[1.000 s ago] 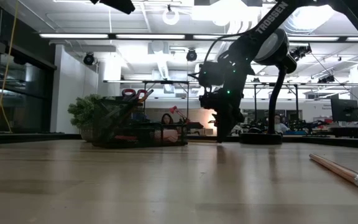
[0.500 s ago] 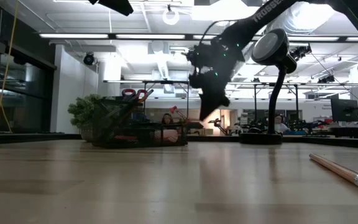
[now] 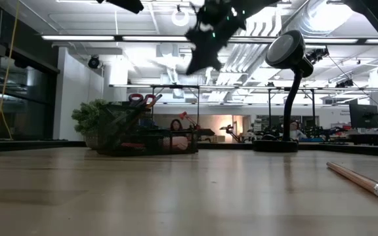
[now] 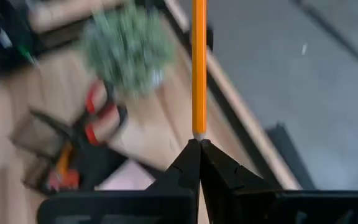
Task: Pick and place office supplies into organizer
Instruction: Put the top orange pencil into the black desk organizer
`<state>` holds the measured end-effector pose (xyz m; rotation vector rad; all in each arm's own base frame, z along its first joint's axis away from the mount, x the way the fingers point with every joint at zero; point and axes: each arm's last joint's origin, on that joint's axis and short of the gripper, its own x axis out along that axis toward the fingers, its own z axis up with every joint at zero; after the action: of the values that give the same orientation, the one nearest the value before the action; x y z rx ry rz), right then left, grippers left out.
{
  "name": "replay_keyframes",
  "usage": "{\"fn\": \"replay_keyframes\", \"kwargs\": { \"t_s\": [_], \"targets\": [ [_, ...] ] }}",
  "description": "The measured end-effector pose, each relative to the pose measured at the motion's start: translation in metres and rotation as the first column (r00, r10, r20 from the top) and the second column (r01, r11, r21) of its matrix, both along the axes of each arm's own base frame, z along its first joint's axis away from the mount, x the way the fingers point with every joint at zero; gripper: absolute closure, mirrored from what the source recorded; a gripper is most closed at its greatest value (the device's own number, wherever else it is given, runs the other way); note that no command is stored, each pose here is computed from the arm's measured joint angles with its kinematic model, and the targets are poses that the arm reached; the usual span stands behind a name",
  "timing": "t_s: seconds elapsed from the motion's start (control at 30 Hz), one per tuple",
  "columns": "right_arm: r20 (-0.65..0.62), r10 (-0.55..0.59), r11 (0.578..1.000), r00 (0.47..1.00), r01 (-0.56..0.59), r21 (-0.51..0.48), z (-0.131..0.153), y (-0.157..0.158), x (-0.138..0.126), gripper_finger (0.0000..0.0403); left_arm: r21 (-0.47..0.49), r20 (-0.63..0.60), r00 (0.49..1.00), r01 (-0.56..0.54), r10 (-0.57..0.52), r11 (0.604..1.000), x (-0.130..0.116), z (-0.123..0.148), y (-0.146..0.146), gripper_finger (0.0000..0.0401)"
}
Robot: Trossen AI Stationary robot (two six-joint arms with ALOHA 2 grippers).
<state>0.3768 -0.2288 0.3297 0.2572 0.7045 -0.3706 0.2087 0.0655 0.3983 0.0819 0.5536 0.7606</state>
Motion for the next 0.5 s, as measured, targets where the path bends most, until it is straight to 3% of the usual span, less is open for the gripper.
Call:
{"fn": "replay_keyframes", "kwargs": {
  "t_s": [0.33,0.5],
  "targets": [
    [0.265,0.092,0.987,0.96,-0.053,-0.153,0.097,0.007,-0.007,0.0403,0.183,0.229,0.969,0.052,-0.094,0.982,0.012,0.03,0.002,0.0263],
    [0.373,0.18,0.97,0.91,-0.102,-0.22,0.136,0.016,-0.017,0.0403,0.299,0.352,0.928,0.009,-0.119,0.954,0.007,0.052,0.001,0.0263]
  ]
}}
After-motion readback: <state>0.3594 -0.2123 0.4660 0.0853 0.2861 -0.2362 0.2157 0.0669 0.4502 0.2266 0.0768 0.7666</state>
